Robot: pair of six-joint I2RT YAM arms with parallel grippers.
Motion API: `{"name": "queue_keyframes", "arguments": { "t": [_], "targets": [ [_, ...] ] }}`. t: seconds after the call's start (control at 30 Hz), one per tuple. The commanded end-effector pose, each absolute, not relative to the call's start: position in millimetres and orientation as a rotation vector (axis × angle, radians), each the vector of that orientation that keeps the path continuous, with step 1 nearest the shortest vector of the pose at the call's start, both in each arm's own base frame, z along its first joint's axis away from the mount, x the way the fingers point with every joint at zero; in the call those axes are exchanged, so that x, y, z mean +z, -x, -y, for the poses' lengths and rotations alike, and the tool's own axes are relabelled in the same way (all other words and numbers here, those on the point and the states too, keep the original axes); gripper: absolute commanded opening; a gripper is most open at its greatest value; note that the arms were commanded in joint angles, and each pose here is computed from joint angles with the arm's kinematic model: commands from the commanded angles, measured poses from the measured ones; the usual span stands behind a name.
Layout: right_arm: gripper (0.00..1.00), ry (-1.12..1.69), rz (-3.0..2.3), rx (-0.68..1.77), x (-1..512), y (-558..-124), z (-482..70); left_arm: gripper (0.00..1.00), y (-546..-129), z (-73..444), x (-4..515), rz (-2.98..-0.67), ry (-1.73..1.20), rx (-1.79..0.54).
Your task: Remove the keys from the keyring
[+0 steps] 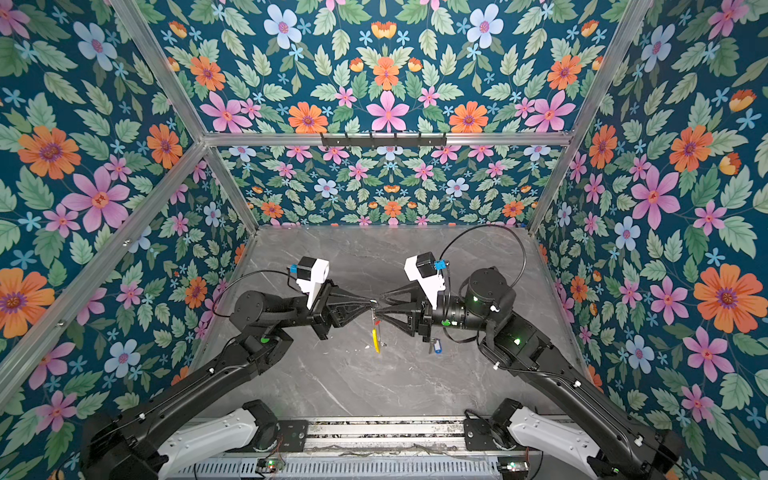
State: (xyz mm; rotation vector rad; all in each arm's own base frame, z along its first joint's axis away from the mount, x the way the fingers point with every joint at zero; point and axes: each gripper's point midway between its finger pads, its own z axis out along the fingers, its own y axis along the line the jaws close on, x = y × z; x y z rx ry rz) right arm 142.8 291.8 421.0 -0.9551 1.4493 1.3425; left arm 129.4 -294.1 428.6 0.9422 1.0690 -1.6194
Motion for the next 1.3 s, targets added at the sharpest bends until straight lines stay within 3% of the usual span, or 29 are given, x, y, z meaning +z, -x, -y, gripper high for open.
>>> {"name": "queue_keyframes", "arguments": {
  "t": [0.0, 0.23, 0.43, 0.5, 0.63, 0.73, 0.9, 1.1, 1.27],
  "targets": [
    [0.29, 0.977, -1.423, 1.364, 424.1, -138.0, -296.0, 0.00, -126.8, 290.2, 437.6, -1.008, -0.939, -1.591],
    [0.10, 0.964, -1.448, 1.359, 417.1, -142.0, -298.0, 0.00, -128.1, 289.4, 436.9, -1.011, -0.926, -1.586],
    [0.00, 0.970, -1.470, 1.360, 415.2, -141.9, -298.5, 0.00, -129.8, 292.5, 434.5, -1.028, -0.933, -1.603],
    [0.00, 0.969, -1.506, 1.339, 413.4, -143.1, -296.9, 0.00, -128.2, 293.8, 433.8, -1.042, -0.947, -1.620],
    [0.00, 0.979, -1.622, 1.280, 402.2, -143.2, -289.8, 0.25, -129.6, 296.4, 426.7, -1.124, -0.971, -1.601],
    [0.00, 1.026, -1.711, 1.227, 392.1, -139.3, -283.6, 0.33, -129.8, 299.3, 419.6, -1.205, -1.019, -1.569],
    [0.00, 1.099, -1.838, 1.118, 378.8, -136.8, -272.7, 0.36, -129.6, 304.6, 408.1, -1.339, -1.118, -1.523],
    [0.00, 1.136, -1.911, 1.049, 375.7, -140.2, -269.2, 0.33, -129.1, 309.5, 403.2, -1.425, -1.202, -1.512],
    [0.00, 1.130, -1.920, 1.021, 376.9, -145.6, -269.9, 0.35, -126.0, 311.9, 400.3, -1.454, -1.258, -1.527]
  ]
}}
